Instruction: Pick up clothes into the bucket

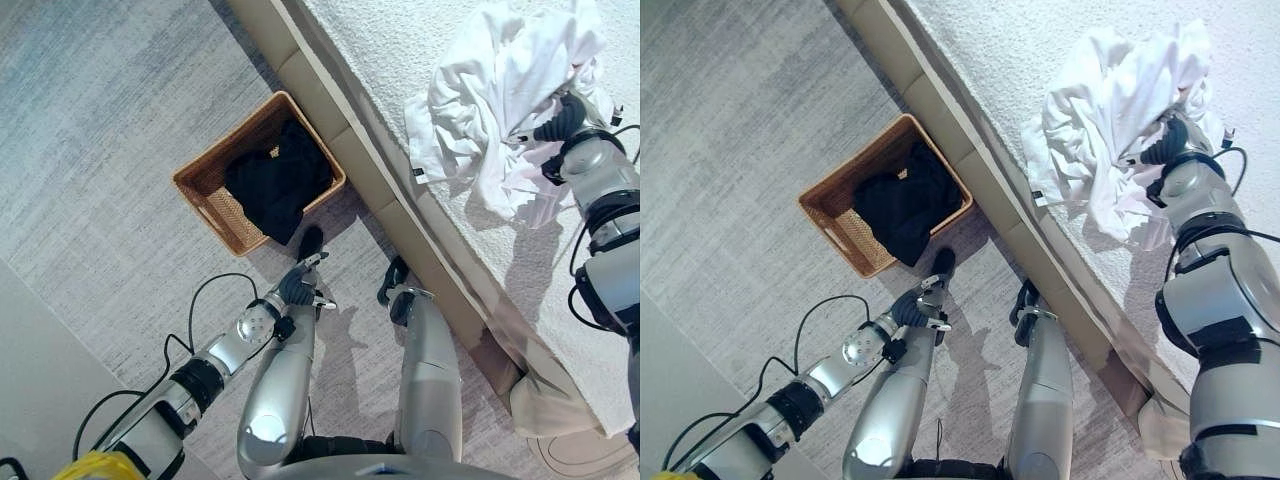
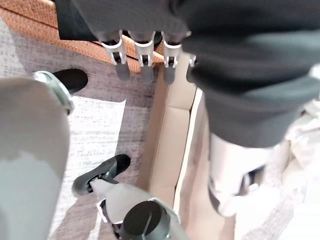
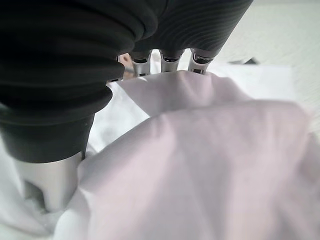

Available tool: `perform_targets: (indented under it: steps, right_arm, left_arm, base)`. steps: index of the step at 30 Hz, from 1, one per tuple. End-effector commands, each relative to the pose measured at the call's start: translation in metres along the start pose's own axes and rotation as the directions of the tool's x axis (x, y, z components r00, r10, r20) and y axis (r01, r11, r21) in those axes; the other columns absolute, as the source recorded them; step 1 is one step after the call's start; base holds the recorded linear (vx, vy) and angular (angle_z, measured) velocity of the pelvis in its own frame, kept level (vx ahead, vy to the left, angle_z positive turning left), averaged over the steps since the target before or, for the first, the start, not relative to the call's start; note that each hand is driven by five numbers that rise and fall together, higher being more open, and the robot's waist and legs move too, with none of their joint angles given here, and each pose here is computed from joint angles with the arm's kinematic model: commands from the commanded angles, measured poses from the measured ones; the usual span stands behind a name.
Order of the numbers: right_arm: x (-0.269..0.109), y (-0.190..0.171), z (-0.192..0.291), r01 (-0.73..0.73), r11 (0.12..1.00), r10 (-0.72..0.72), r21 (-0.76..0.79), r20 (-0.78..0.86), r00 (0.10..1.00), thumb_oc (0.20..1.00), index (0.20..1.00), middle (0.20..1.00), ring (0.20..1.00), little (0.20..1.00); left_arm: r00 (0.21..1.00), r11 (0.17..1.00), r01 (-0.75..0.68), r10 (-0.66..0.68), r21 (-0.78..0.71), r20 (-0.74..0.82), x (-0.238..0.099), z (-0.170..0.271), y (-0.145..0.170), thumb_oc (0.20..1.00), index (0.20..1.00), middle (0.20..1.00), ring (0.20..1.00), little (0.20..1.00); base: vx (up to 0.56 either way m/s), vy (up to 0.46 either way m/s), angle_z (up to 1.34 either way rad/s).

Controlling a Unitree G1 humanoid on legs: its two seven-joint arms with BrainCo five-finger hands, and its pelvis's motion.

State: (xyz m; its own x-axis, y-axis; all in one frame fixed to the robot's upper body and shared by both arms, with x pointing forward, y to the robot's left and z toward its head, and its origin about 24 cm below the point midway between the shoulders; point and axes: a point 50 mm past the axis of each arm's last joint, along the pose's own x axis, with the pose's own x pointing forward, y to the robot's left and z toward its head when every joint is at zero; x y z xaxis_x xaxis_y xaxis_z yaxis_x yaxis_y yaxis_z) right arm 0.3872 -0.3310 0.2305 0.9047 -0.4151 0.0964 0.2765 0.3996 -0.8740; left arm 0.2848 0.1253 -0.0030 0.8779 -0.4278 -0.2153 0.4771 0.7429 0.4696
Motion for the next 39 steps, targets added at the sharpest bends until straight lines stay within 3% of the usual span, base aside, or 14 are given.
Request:
perform_targets:
  steps: [1, 2, 6, 8, 15, 18, 23, 26, 31, 33, 39]
  right_arm:
    - [-0.008, -0.034, -0.056, 0.000, 0.988, -0.030, -0.153, -0.190, 0.981, 0.382, 0.382, 0.382, 0.382, 0.382]
    - [-0.008, -0.039, -0.059, 0.011, 0.989, -0.041, -0.148, -0.200, 0.979, 0.200, 0.200, 0.200, 0.200, 0.200]
    - [-0.006, -0.050, -0.047, 0.081, 0.993, -0.094, -0.090, -0.153, 0.984, 0.200, 0.200, 0.200, 0.200, 0.200]
    - [-0.003, -0.060, -0.031, 0.157, 0.987, -0.153, 0.045, -0.089, 0.984, 0.200, 0.200, 0.200, 0.200, 0.200]
    - [-0.004, -0.100, 0.022, 0.282, 0.946, -0.301, 0.157, 0.108, 0.948, 0.200, 0.200, 0.200, 0.200, 0.200]
    - [-0.017, -0.137, 0.060, 0.395, 0.893, -0.442, 0.216, 0.254, 0.860, 0.200, 0.200, 0.200, 0.200, 0.200]
    - [-0.030, -0.160, 0.084, 0.456, 0.859, -0.512, 0.234, 0.356, 0.782, 0.200, 0.200, 0.200, 0.200, 0.200]
    - [-0.048, -0.179, 0.103, 0.519, 0.808, -0.588, 0.278, 0.432, 0.684, 0.200, 0.200, 0.200, 0.200, 0.200]
    - [-0.064, -0.185, 0.124, 0.538, 0.771, -0.633, 0.341, 0.504, 0.588, 0.200, 0.200, 0.200, 0.200, 0.200]
    - [-0.074, -0.180, 0.134, 0.522, 0.762, -0.642, 0.384, 0.554, 0.530, 0.200, 0.200, 0.200, 0.200, 0.200]
    - [-0.082, -0.159, 0.146, 0.402, 0.827, -0.560, 0.393, 0.643, 0.523, 0.200, 0.200, 0.200, 0.200, 0.200]
  left_arm:
    - [0.999, 0.993, -0.030, 0.032, -0.115, 0.015, -0.002, 0.002, -0.005, 1.000, 1.000, 1.000, 1.000, 1.000]
    - [0.999, 0.990, -0.048, 0.049, -0.131, 0.010, -0.002, 0.001, -0.002, 1.000, 1.000, 1.000, 1.000, 1.000]
    - [0.985, 0.956, -0.172, 0.167, -0.237, -0.042, -0.005, -0.008, 0.014, 1.000, 1.000, 1.000, 1.000, 1.000]
    - [0.974, 0.936, -0.223, 0.222, -0.273, -0.037, -0.004, -0.005, 0.022, 1.000, 1.000, 1.000, 1.000, 1.000]
    - [0.969, 0.934, -0.247, 0.246, -0.259, -0.037, -0.011, -0.009, 0.029, 1.000, 1.000, 1.000, 1.000, 1.000]
    - [0.967, 0.933, -0.251, 0.255, -0.259, -0.019, -0.016, -0.008, 0.032, 1.000, 1.000, 1.000, 1.000, 1.000]
    - [0.963, 0.926, -0.265, 0.270, -0.269, -0.020, -0.021, -0.011, 0.036, 1.000, 1.000, 1.000, 1.000, 1.000]
    - [0.948, 0.903, -0.299, 0.317, -0.308, 0.008, -0.027, -0.005, 0.048, 1.000, 1.000, 1.000, 1.000, 1.000]
    - [0.925, 0.892, -0.318, 0.366, -0.320, 0.101, -0.030, 0.015, 0.066, 1.000, 1.000, 1.000, 1.000, 1.000]
    - [0.888, 0.890, -0.339, 0.410, -0.306, 0.210, -0.032, 0.040, 0.087, 1.000, 1.000, 1.000, 1.000, 1.000]
    - [0.817, 0.897, -0.347, 0.433, -0.273, 0.382, -0.038, 0.084, 0.113, 1.000, 1.000, 1.000, 1.000, 1.000]
  base:
    - [-0.02, -0.006, 0.04]
    - [-0.03, 0.006, 0.04]
    - [0.00, 0.003, -0.01]
    - [-0.09, 0.039, -0.06]
    - [-0.03, 0.014, -0.11]
    - [-0.01, 0.039, -0.22]
    - [0.00, 0.030, -0.30]
    - [0.01, 0.026, -0.16]
    - [0.06, 0.024, -0.25]
    - [0.09, 0.000, -0.26]
    - [0.07, -0.004, -0.14]
